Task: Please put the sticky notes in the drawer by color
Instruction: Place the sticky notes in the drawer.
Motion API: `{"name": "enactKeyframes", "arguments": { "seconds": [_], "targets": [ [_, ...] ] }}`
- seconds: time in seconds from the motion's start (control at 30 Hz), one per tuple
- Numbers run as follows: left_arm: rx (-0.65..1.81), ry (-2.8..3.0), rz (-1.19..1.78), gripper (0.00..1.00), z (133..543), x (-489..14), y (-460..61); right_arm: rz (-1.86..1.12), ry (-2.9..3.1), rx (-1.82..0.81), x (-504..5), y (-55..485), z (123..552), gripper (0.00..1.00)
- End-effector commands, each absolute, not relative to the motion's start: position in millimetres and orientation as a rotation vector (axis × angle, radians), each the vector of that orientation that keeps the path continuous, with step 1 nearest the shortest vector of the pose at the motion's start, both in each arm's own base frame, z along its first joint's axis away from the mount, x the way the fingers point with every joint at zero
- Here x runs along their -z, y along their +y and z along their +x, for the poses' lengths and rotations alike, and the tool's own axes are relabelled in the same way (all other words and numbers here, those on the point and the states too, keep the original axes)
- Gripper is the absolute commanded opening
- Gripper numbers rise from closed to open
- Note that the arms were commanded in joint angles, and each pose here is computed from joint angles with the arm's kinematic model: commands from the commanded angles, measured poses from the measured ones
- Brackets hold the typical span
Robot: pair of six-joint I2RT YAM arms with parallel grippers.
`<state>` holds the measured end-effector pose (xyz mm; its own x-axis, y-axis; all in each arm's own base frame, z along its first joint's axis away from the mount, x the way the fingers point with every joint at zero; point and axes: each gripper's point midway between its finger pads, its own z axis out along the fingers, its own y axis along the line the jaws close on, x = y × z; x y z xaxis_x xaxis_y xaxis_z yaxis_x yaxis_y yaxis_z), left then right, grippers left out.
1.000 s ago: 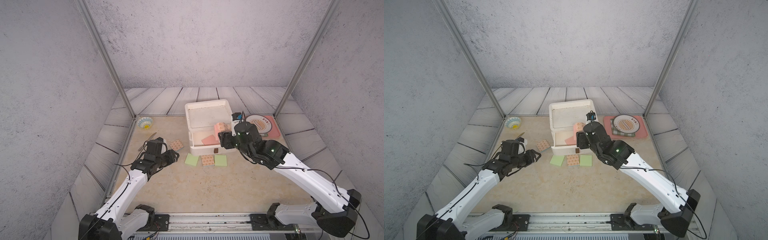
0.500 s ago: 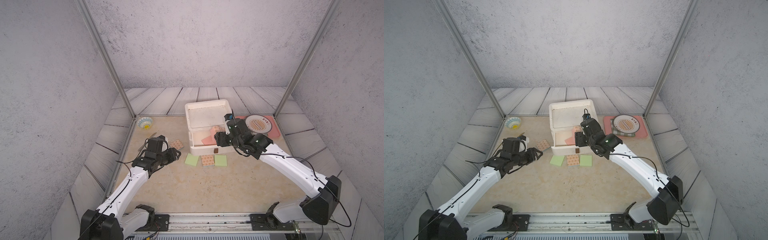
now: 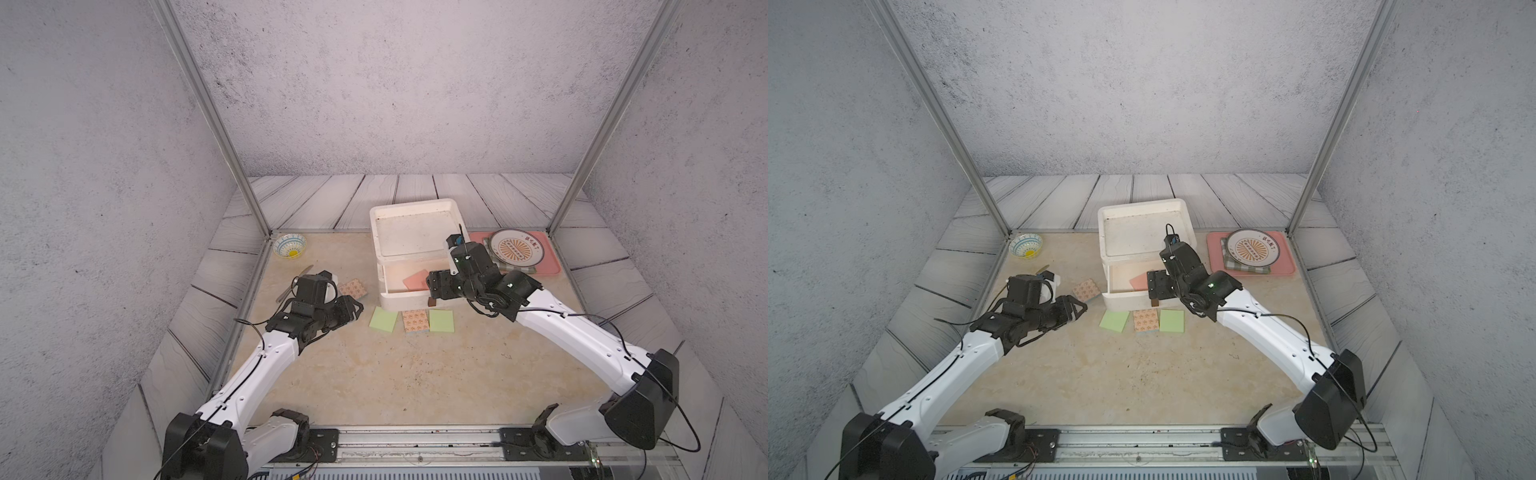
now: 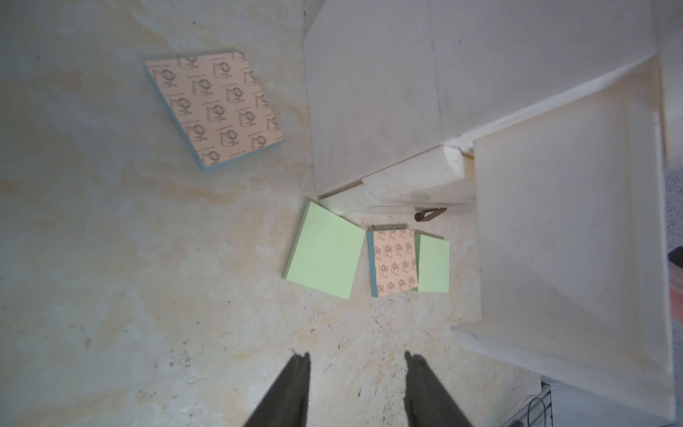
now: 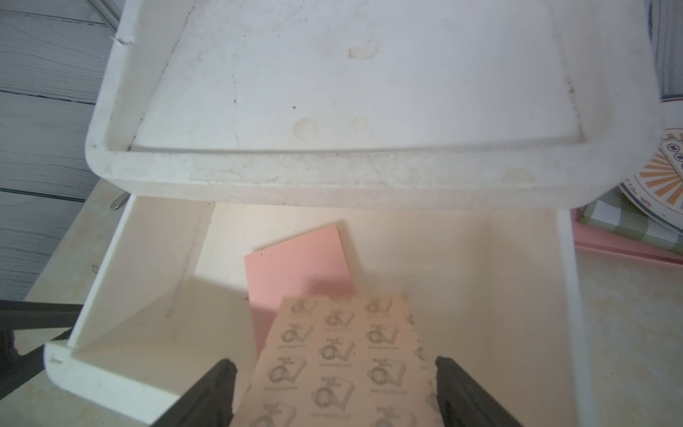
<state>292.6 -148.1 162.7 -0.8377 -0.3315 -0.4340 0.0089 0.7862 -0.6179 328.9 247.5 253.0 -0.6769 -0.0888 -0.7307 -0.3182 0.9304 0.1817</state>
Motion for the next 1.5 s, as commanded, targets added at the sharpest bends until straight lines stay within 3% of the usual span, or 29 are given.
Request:
{"name": "enactKeyframes", "arguments": {
  "seconds": [0.0, 0.27, 0.37, 0.6, 0.8, 1.47],
  "targets": [
    [0.851, 2.437, -0.215, 0.46, 289.5, -163.8, -149.7, -0.294, 2.276, -0.350, -265.8, 247.8, 336.9, 0.87],
    [0.847, 2.441, -0.215, 0.47, 288.1, -162.7, -149.1, -0.299, 2.243, -0.354, -284.7, 238.8, 328.6, 0.87],
    [0.844, 2.442, -0.213, 0.47, 288.1, -162.3, -148.8, -0.343, 2.269, -0.432, -284.8, 240.0, 309.0, 0.81],
    [0.857, 2.446, -0.221, 0.46, 291.7, -159.1, -152.6, -0.386, 2.300, -0.463, -283.6, 229.3, 284.3, 0.54],
    [0.856, 2.455, -0.205, 0.46, 292.1, -158.8, -158.4, -0.416, 2.341, -0.488, -271.6, 237.6, 283.4, 0.22],
    [0.836, 2.470, -0.199, 0.47, 290.9, -154.1, -157.4, -0.457, 2.399, -0.361, -239.1, 255.7, 323.5, 0.21]
  ]
}}
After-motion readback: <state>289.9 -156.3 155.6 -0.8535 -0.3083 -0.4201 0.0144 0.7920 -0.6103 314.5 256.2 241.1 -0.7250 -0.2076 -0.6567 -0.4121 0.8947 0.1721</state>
